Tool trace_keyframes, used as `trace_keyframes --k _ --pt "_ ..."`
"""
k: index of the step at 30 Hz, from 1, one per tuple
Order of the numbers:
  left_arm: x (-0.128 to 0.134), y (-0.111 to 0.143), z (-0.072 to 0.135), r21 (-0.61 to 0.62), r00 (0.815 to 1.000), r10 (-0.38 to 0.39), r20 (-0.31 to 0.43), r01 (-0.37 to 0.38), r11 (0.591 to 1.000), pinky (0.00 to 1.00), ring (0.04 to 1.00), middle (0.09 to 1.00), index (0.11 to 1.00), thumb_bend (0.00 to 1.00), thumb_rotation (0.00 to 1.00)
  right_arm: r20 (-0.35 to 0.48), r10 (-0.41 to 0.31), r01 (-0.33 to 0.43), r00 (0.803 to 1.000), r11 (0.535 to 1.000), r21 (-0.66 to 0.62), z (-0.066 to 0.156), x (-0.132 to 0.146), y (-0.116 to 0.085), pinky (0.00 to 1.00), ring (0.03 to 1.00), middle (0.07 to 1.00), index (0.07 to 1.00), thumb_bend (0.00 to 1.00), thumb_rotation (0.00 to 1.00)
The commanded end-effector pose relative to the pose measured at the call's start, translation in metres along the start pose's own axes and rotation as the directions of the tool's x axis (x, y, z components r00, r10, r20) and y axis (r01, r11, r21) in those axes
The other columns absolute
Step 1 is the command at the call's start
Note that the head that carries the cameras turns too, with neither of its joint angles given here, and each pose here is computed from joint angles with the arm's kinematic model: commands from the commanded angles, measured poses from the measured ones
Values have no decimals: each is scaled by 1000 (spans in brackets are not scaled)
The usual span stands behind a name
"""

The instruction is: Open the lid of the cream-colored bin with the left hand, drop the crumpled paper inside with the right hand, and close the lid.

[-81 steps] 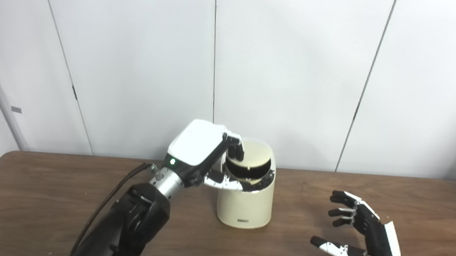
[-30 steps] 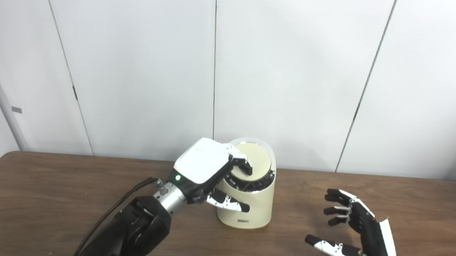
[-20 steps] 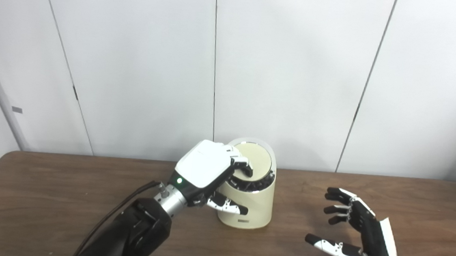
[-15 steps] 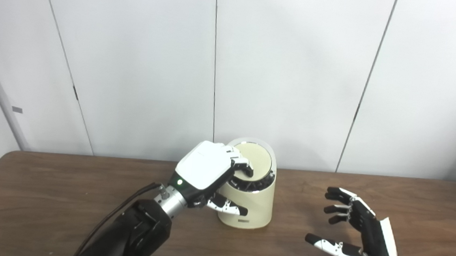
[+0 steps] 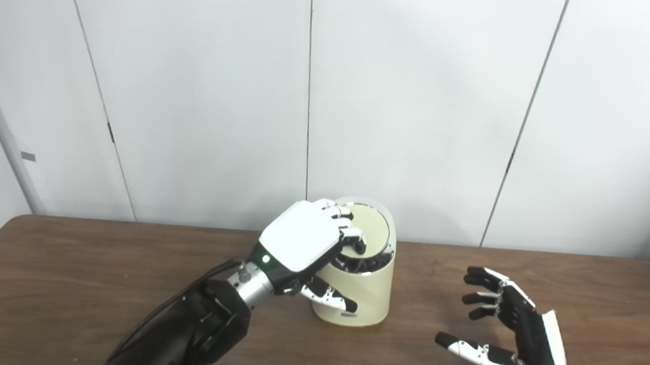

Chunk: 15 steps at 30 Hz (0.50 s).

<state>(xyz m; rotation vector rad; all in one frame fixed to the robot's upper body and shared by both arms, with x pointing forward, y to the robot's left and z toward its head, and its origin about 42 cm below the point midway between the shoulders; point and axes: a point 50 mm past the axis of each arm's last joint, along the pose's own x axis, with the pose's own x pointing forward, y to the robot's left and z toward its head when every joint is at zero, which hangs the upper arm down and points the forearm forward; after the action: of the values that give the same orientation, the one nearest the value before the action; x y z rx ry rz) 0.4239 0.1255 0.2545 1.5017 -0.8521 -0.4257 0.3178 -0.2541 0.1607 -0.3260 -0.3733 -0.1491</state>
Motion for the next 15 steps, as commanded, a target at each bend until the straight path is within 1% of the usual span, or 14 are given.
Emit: trace_keyframes --k 1,4,8,15 --pt "-2 -18 1 26 988 -152 5 152 988 825 809 652 651 883 412 74 -31 30 997 999 16 17 12 -3 481 605 713 715 754 79" --pt "-3 -21 3 26 987 -161 9 161 987 818 791 644 642 895 400 80 -29 28 996 1000 11 16 12 -4 483 605 715 716 753 89" --pt "-4 -22 4 19 986 -165 12 165 986 808 782 640 638 897 393 80 -31 30 996 999 11 15 12 -5 491 610 717 716 745 62" --pt "-6 -22 4 3 986 -166 8 166 986 804 778 643 638 874 397 78 -35 34 996 999 16 15 12 -5 486 604 712 713 746 46"
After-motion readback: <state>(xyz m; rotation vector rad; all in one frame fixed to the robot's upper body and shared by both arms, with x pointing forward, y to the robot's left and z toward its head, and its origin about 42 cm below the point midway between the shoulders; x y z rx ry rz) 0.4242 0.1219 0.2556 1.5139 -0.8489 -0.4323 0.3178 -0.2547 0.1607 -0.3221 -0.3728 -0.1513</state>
